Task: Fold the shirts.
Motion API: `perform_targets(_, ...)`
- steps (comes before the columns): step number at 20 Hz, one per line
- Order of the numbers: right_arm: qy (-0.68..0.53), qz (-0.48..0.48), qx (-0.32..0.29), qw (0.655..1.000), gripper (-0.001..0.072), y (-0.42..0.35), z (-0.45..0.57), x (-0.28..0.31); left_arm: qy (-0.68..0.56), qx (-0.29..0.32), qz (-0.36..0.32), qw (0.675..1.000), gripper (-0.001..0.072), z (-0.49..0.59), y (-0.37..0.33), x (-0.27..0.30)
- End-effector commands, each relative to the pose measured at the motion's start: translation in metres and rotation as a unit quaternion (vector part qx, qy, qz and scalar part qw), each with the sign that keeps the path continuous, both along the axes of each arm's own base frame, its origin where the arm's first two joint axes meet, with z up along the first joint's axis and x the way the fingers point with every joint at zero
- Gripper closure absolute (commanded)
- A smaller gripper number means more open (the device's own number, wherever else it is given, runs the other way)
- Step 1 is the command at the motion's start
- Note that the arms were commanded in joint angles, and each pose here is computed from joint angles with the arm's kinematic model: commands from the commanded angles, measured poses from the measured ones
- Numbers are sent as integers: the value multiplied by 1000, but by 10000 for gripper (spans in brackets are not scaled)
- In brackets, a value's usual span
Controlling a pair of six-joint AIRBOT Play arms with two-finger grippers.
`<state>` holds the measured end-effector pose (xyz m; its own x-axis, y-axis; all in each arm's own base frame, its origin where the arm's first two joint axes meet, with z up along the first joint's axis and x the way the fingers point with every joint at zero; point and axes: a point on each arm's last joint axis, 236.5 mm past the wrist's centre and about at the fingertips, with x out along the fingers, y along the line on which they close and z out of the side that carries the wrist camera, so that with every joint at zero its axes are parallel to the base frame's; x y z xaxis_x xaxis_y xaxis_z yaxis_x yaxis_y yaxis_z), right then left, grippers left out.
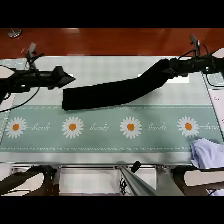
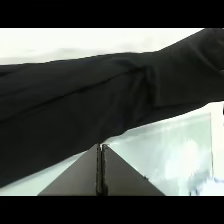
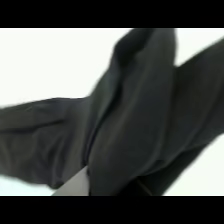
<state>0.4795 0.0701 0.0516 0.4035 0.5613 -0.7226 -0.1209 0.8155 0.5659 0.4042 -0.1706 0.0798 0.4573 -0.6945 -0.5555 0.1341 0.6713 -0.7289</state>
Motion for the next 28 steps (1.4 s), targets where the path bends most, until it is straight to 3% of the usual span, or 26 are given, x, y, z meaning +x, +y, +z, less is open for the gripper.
perform_targets(1,-4,44,-90,995,684,12,41,-48,-46,6,-29,999,686,9,-60,-6)
perform_targets(3,-18,50,-142,988,684,15,60,-66,-71,6,-43,997,686,13,-97,-13)
perform_targets(6,-34,43,-171,984,684,24,88,-89,-70,-5,-45,997,685,5,-145,-24)
perform_targets(13,-44,51,-184,981,684,53,123,-138,-4,18,-130,991,684,-68,-232,-93)
perform_targets(21,-52,46,-199,977,684,60,134,-156,69,-1,-153,986,685,-113,-281,-140)
perform_targets(25,-60,19,-193,979,683,58,135,-146,29,-18,-102,994,687,-79,-246,-84)
perform_targets(28,-37,24,-163,986,684,74,109,-144,-75,-9,-60,995,687,-3,-174,-31)
